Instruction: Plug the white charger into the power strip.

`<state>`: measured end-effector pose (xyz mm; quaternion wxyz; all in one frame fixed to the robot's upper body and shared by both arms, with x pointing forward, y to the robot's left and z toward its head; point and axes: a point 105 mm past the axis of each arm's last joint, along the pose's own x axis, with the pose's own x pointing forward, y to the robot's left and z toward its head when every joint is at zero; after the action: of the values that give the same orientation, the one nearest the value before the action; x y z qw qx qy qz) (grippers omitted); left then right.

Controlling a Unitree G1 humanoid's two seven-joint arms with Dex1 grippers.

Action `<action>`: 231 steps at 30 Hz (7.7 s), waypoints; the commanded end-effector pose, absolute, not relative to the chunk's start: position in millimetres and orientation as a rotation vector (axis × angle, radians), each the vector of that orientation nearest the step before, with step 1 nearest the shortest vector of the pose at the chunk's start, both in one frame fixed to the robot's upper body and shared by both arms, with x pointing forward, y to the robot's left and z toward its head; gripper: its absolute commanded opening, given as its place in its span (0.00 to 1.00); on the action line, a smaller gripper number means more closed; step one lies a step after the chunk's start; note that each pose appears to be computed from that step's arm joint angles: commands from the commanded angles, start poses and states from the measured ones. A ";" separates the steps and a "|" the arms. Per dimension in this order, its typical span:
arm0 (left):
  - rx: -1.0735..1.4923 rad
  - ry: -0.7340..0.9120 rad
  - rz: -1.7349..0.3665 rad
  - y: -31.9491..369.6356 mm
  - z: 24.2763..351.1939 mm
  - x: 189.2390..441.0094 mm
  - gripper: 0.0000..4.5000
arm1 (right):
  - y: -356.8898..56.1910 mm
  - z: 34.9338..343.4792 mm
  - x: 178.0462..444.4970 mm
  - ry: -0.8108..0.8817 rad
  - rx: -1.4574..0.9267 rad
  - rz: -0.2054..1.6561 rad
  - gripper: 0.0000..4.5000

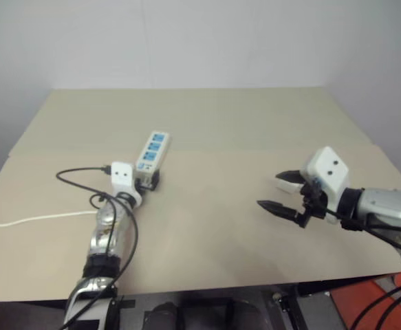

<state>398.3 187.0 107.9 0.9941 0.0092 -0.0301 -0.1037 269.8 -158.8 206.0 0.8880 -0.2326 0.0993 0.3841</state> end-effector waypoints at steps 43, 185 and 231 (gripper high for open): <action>0.123 -0.125 -1.220 79.5 97.5 310.1 0.71 | -209.7 229.4 263.8 0.453 -0.668 0.715 1.00; 0.247 -0.010 -1.391 91.9 88.9 279.8 0.71 | -81.0 129.9 309.8 -0.093 0.026 1.572 0.24; 0.255 0.006 -1.386 96.1 90.3 277.0 0.71 | -93.3 91.8 319.3 0.070 -0.287 1.701 0.24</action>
<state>283.8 103.4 82.2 0.7777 0.1099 0.0227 -0.6186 324.6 -80.8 118.5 0.6610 -0.1160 -0.0343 0.7406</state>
